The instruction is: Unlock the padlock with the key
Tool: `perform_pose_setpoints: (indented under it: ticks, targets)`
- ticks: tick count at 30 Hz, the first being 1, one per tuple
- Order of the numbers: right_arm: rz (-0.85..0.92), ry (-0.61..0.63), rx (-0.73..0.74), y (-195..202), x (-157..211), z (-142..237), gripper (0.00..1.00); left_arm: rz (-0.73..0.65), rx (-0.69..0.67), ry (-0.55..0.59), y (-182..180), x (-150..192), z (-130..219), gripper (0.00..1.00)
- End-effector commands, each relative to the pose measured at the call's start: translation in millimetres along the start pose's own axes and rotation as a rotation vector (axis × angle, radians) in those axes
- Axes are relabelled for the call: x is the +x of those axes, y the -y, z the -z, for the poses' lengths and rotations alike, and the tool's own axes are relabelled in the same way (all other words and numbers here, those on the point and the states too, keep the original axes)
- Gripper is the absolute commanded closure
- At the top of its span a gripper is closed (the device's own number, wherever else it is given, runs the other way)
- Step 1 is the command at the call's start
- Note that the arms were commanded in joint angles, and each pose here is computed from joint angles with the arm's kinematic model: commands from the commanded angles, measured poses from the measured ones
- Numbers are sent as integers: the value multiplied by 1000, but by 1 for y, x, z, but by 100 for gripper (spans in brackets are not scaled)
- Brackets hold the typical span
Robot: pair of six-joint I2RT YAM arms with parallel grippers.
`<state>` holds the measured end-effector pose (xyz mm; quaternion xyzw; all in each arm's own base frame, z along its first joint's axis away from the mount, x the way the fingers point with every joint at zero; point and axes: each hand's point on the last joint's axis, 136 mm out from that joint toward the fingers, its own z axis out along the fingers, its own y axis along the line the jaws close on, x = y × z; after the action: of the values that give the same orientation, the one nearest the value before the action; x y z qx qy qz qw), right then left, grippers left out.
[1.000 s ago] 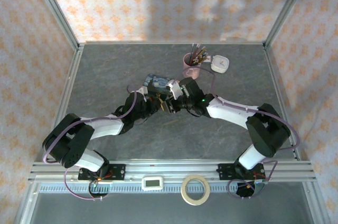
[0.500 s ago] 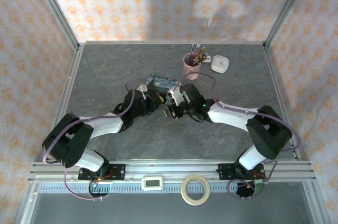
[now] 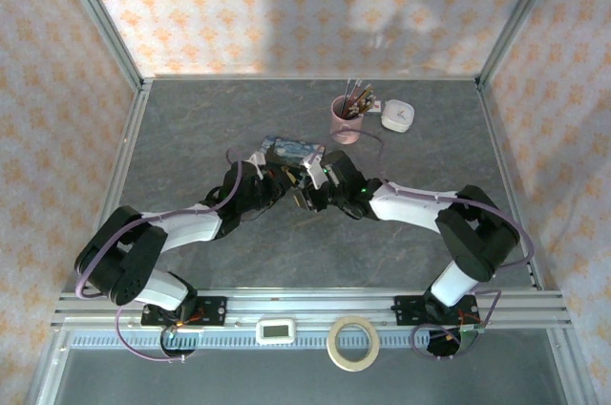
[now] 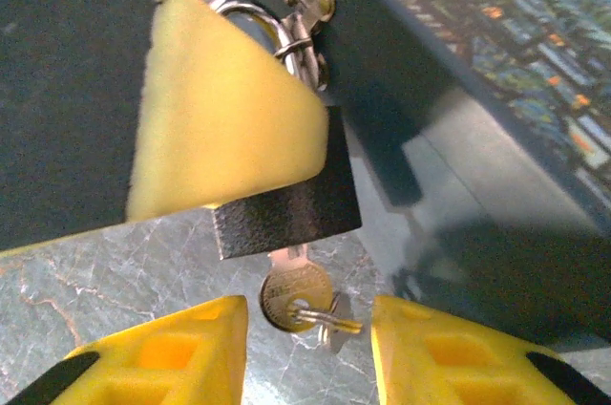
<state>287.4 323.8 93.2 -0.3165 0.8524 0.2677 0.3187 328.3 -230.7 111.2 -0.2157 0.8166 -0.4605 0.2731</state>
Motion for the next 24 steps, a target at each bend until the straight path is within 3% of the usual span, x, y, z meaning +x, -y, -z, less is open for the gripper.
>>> perform_pose_setpoints:
  ticks: [1, 9, 13, 19, 24]
  targets:
    - [-1, 87, 32, 4, -29, -3, 65, -14, 84, -32, 25, 5, 6, 100]
    - [-50, 125, 33, 5, -35, -3, 82, -19, 85, -64, 25, 12, 6, 100]
    - [-72, 118, -6, -2, -37, -5, 100, -35, 70, -75, 20, 15, 6, 100]
    - [-157, 77, -180, -7, -42, 1, 100, -234, 63, -90, 7, 21, 7, 100]
    - [-278, 6, -379, -8, -42, 3, 100, -433, 173, -70, 8, 30, 16, 100]
